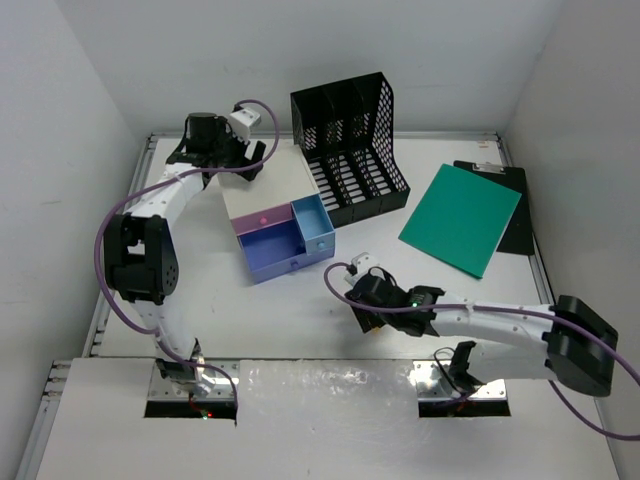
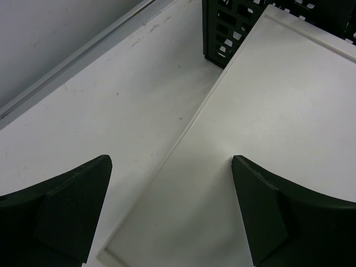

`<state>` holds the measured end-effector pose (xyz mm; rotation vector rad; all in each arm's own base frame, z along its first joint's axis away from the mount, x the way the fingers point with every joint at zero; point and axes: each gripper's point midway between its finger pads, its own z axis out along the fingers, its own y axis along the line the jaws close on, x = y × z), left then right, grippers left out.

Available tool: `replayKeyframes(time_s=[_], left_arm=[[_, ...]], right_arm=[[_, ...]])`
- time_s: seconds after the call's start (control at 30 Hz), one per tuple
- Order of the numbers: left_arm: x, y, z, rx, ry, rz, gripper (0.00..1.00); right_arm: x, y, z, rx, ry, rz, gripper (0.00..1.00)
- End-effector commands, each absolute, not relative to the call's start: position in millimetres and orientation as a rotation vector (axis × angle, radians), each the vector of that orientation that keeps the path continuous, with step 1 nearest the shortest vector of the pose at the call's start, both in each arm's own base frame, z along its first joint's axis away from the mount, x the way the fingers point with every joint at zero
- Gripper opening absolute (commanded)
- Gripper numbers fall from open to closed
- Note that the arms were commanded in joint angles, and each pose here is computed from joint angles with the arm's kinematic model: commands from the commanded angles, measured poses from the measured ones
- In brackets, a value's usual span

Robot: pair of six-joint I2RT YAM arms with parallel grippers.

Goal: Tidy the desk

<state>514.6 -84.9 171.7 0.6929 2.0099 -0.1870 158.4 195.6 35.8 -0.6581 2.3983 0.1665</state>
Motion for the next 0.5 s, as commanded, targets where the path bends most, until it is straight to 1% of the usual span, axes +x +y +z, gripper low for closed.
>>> replayKeyframes(time_s=[0.0,0.17,0.27,0.3,0.37,0.4,0.43,0.47], left_arm=[[482,-74,129,0.713,2.195,-0.190,0.88],[482,-75,131,0.718,2.191,-0.197,0.88],[480,-76,130,0.722,2.189,-0.204,0.88],[479,-77,129,0.722,2.190,-0.209,0.88],[480,-77,129,0.722,2.188,-0.210,0.88],[480,-77,128,0.722,2.188,-0.210,0.88],[480,-77,128,0.724,2.188,-0.209,0.88],[479,-77,128,0.726,2.185,-0.210,0.88]], right_arm=[[161,212,32,-0.652,2.407,0.200,0.60],[155,216,12,-0.673,2.464,0.196,0.56],[156,219,0,-0.680,2.473,0.194,0.51],[156,221,-3,-0.688,2.481,0.196,0.48],[156,227,-7,-0.711,2.494,0.201,0.44],[152,229,-15,-0.744,2.517,0.202,0.41],[152,231,-17,-0.762,2.520,0.204,0.30],[153,236,-17,-0.777,2.518,0.216,0.22]])
